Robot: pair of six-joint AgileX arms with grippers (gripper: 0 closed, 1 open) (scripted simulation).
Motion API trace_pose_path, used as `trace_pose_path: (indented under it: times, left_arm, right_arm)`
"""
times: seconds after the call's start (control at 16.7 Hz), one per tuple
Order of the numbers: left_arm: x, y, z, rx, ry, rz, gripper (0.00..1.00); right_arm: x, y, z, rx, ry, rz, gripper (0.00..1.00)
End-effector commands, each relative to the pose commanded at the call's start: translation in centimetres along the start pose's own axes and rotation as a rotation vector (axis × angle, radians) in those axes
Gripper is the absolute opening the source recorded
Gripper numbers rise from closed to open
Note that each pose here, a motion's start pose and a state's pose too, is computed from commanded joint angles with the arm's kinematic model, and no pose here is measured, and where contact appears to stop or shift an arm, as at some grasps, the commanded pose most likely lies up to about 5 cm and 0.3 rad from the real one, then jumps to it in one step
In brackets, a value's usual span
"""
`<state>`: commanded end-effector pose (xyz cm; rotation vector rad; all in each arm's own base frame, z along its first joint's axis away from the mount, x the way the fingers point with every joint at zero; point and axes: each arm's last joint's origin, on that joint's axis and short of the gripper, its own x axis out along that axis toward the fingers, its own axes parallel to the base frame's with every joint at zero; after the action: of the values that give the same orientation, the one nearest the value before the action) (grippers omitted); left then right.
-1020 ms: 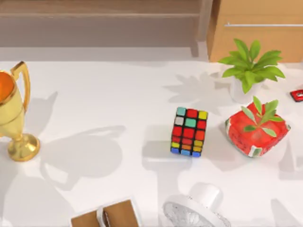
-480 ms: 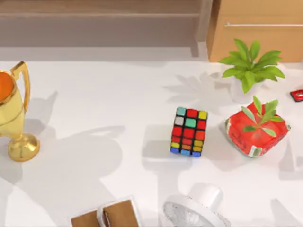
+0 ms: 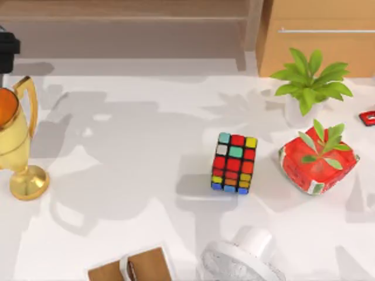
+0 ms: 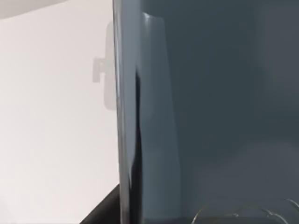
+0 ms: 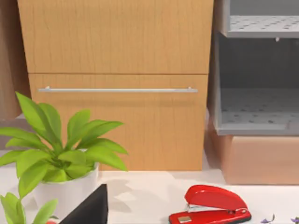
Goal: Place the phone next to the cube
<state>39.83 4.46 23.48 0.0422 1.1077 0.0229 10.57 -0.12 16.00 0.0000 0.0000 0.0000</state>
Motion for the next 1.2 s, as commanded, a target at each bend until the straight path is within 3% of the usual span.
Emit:
trace_pose_path:
  times: [0.3, 0.66, 0.9, 1.2]
  left_arm:
    - [0.2, -9.8, 1.8, -0.027, 0.024, -0.106, 0.0]
    - [1.2, -20.1, -1.4, -0.024, 0.231, -0.138, 0.0]
    - [1.7, -24.2, -4.5, -0.007, 0.376, -0.089, 0.0]
    - [2.0, -25.8, -6.3, 0.006, 0.448, -0.049, 0.0]
  right_arm:
    - [0.0, 0.0, 0.0, 0.0, 0.0, 0.0, 1.0]
    - [0.0, 0.0, 0.0, 0.0, 0.0, 0.0, 1.0]
    - [0.0, 0.0, 0.0, 0.0, 0.0, 0.0, 1.0]
    - [0.0, 0.0, 0.0, 0.0, 0.0, 0.0, 1.0]
